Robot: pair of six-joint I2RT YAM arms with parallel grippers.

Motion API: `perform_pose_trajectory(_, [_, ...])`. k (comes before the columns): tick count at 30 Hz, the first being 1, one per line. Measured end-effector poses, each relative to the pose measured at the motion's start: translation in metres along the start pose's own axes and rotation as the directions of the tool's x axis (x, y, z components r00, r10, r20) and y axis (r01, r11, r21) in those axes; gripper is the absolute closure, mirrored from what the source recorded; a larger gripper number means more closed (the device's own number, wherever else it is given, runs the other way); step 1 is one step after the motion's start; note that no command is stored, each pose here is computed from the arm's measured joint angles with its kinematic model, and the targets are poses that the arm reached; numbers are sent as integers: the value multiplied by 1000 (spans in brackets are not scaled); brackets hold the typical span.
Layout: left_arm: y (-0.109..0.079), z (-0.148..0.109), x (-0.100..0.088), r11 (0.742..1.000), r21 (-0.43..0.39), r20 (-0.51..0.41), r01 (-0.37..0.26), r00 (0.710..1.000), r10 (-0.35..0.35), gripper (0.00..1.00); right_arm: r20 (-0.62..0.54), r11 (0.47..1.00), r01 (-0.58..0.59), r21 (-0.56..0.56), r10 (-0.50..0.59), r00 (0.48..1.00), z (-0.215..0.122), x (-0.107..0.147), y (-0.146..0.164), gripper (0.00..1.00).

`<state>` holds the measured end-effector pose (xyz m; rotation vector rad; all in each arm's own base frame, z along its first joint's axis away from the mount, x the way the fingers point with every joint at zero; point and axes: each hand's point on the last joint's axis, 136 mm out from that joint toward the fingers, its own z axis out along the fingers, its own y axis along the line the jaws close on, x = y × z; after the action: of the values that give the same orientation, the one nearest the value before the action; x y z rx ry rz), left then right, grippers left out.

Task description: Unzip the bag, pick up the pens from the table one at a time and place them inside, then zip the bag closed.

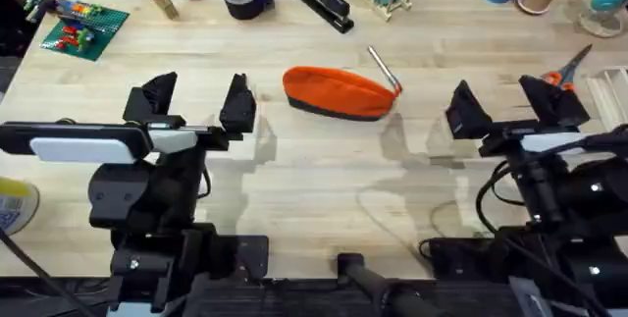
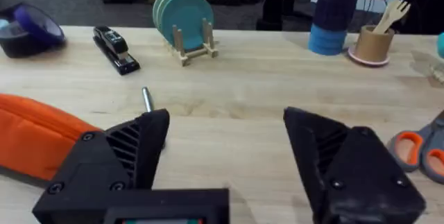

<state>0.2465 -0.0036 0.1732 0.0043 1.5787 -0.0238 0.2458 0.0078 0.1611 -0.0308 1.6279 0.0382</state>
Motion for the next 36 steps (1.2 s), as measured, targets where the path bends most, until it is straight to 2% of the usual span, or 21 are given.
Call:
perform_pose_trajectory(5, [0, 0, 0, 1000, 0, -2, 0, 1000, 0, 6, 1, 1000, 0, 0, 0, 1000, -2, -5, 0, 5])
perform_pose_trajectory(9, [0, -4, -2, 1000, -1, -50, 12, 999, -12, 8, -35, 1000, -3, 0, 3, 999, -10, -21, 1, 5])
perform_pose_trajectory(16, [-1, -18, -49, 999, -4, -75, 41, 996, -42, 8, -142, 1000, -9, 1, 10, 990, -22, -54, 1, 5])
perform_pose_trajectory(19, [-1, -23, -60, 999, -9, -144, 48, 988, -49, 8, -197, 1000, -12, 2, 12, 980, -24, -66, 1, 5])
perform_pose_trajectory(24, [-2, -26, -66, 999, -17, -310, 52, 949, -55, 8, -330, 1000, -19, -1, 17, 944, -22, -74, 2, 5])
perform_pose_trajectory(30, [-2, -16, -84, 998, -27, -447, 53, 892, -60, 8, -453, 999, -36, -10, 28, 891, -8, -86, 5, 5])
perform_pose_trajectory(36, [-5, 2, -93, 998, -25, -586, 62, 808, -64, 7, -609, 996, -80, -37, 41, 792, 2, -86, 13, 5])
